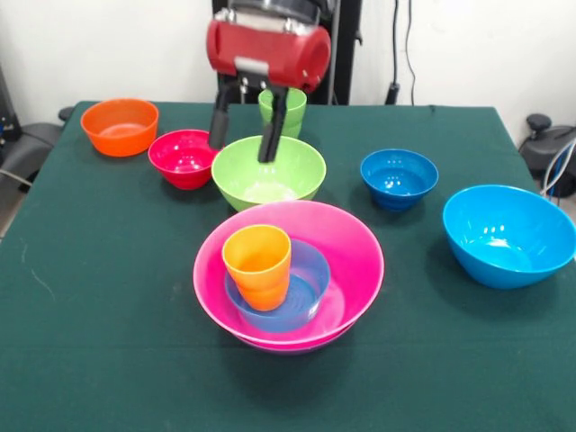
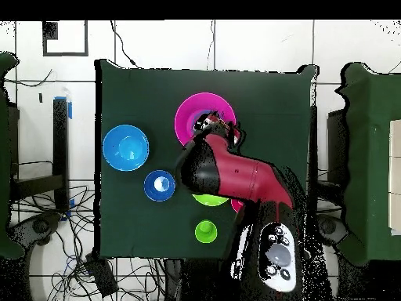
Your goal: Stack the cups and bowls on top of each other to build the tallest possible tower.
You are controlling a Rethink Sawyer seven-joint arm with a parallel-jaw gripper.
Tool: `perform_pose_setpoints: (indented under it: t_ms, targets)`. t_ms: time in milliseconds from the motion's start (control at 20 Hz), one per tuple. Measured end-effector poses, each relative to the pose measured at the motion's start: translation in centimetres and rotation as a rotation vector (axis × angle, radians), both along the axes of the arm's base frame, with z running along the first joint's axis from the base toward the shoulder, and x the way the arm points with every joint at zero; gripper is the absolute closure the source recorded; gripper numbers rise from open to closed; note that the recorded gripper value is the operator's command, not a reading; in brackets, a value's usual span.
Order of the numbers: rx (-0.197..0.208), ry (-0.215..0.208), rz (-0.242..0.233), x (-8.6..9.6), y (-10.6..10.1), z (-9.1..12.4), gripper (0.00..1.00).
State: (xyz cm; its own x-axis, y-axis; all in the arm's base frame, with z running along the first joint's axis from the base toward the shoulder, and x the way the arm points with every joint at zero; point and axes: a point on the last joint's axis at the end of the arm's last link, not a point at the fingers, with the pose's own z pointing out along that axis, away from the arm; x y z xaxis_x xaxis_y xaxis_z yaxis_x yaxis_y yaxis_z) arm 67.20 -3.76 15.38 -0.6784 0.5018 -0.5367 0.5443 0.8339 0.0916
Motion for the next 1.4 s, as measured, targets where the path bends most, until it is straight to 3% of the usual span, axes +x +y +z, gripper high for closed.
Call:
perform_pose_setpoints:
  t_ms: [250,500,900,1200,1400]
  targets:
    - [0.014,0.010,-0.028,-1.8,-0.8,2.3,0.00]
    - [0.015,0.023,-0.028,-3.3,0.0,3.6,0.00]
    - [0.012,0.036,-0.009,-5.1,3.4,4.2,0.00]
    - [0.049,0.051,-0.014,-6.4,6.2,4.3,0.00]
    - [0.064,0.063,-0.023,-7.1,6.6,4.1,0.00]
